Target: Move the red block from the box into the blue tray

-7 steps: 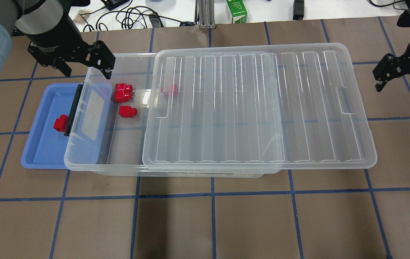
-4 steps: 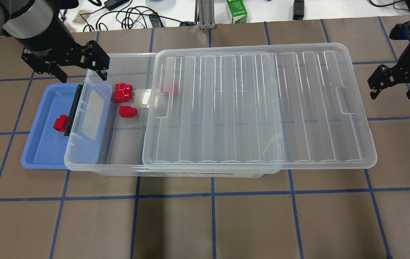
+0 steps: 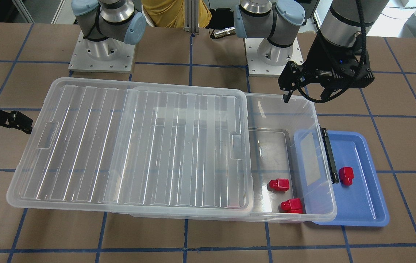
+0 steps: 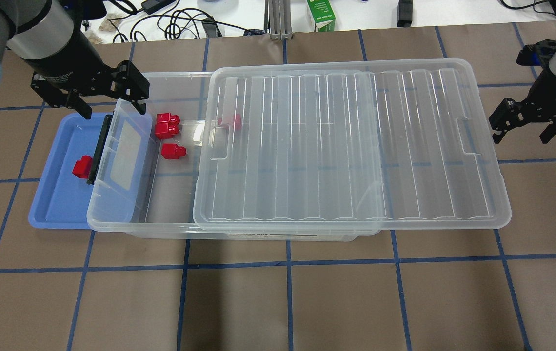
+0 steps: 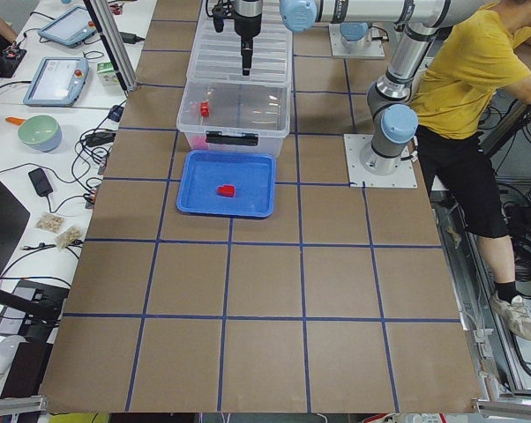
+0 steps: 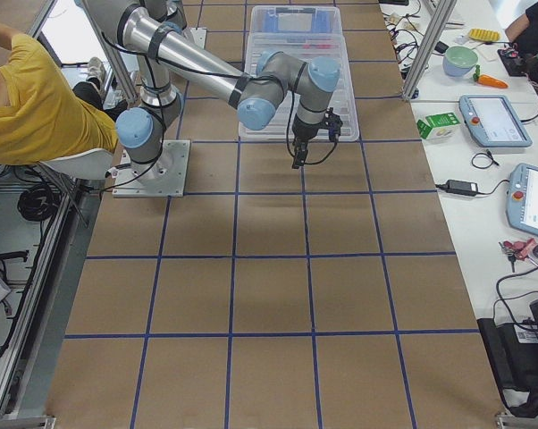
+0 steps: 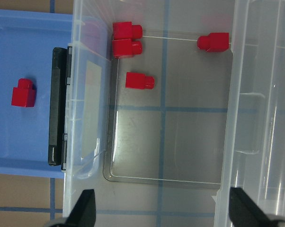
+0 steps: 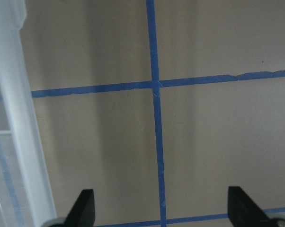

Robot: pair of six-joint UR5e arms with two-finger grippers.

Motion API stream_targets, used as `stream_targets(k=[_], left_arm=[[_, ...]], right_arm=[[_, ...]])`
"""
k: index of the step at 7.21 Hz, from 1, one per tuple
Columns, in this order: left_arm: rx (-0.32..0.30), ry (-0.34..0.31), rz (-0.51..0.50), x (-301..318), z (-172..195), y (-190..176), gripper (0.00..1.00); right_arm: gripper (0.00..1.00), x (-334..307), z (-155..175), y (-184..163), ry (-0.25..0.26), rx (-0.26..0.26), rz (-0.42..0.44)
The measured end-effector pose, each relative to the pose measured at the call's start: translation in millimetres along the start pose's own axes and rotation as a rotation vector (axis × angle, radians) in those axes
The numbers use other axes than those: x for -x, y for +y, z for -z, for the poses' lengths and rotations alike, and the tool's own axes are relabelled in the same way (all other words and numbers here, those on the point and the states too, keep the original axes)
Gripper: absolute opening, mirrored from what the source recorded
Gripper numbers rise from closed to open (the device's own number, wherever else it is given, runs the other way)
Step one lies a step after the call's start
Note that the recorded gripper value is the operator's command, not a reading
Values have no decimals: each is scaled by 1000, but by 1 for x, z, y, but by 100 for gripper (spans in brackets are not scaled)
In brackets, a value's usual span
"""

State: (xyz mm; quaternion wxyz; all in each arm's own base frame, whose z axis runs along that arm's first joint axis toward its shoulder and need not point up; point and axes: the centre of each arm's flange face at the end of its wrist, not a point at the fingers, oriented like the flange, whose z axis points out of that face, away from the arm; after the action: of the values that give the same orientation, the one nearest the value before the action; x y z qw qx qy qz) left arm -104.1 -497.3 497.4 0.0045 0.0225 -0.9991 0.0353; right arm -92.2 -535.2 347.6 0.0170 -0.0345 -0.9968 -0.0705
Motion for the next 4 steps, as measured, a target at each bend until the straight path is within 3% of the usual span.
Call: stream_targets(k=[4], left_arm=[[-1,0,-3,0,0,0,100]], right_arm=[[100,29,-1,-2,-10,2,40]])
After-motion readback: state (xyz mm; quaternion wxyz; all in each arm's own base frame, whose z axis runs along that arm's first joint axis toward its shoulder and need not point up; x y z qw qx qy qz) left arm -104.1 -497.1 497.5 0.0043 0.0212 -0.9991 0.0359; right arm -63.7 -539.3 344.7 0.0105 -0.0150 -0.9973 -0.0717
